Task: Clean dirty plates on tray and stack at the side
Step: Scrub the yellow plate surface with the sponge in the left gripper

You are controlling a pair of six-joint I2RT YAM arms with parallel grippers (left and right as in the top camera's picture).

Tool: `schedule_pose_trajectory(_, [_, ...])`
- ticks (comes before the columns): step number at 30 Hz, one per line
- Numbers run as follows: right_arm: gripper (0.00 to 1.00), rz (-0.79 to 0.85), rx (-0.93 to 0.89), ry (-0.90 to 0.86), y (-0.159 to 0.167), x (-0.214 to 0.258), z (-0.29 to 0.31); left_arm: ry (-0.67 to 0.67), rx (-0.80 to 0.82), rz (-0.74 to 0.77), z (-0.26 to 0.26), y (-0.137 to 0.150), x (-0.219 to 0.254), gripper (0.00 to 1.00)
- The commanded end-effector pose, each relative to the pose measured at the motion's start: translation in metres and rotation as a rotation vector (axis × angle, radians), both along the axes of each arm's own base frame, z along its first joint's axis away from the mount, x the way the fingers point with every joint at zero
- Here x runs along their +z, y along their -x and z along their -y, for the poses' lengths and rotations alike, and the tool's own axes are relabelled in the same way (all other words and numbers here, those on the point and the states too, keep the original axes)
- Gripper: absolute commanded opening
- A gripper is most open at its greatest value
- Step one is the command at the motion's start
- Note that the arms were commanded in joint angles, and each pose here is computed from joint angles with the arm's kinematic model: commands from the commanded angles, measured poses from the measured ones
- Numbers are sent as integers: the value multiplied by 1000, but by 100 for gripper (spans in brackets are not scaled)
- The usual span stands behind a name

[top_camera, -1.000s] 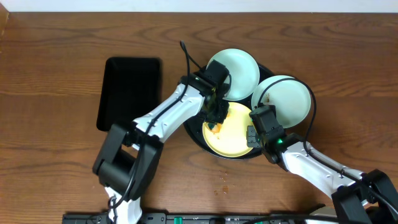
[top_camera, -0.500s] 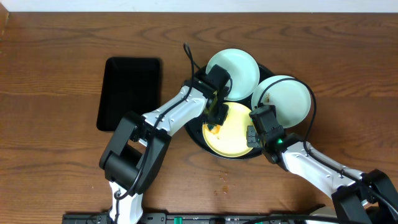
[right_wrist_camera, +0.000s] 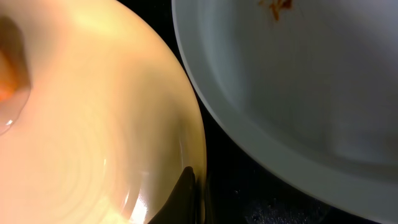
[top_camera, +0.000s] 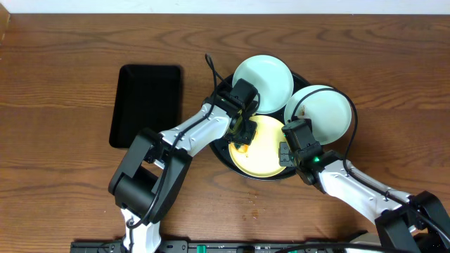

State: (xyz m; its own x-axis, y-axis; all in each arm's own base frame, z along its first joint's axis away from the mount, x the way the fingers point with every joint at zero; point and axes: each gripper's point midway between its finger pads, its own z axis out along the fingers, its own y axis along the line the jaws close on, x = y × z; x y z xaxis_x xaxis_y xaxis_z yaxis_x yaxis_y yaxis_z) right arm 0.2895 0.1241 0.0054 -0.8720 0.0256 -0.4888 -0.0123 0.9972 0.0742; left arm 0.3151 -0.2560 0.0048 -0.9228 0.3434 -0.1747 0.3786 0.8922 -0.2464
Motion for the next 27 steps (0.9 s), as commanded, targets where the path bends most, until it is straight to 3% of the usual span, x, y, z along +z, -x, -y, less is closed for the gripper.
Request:
schedule_pose_trajectory(1, [1,-59,33,4,13,-13,-1,-60,-22,-107,-16,28,-30,8])
schedule_pose_trajectory(27, [1,-60,33,4,13,-13,-1,-87,-23,-171,-2,78,-53,8])
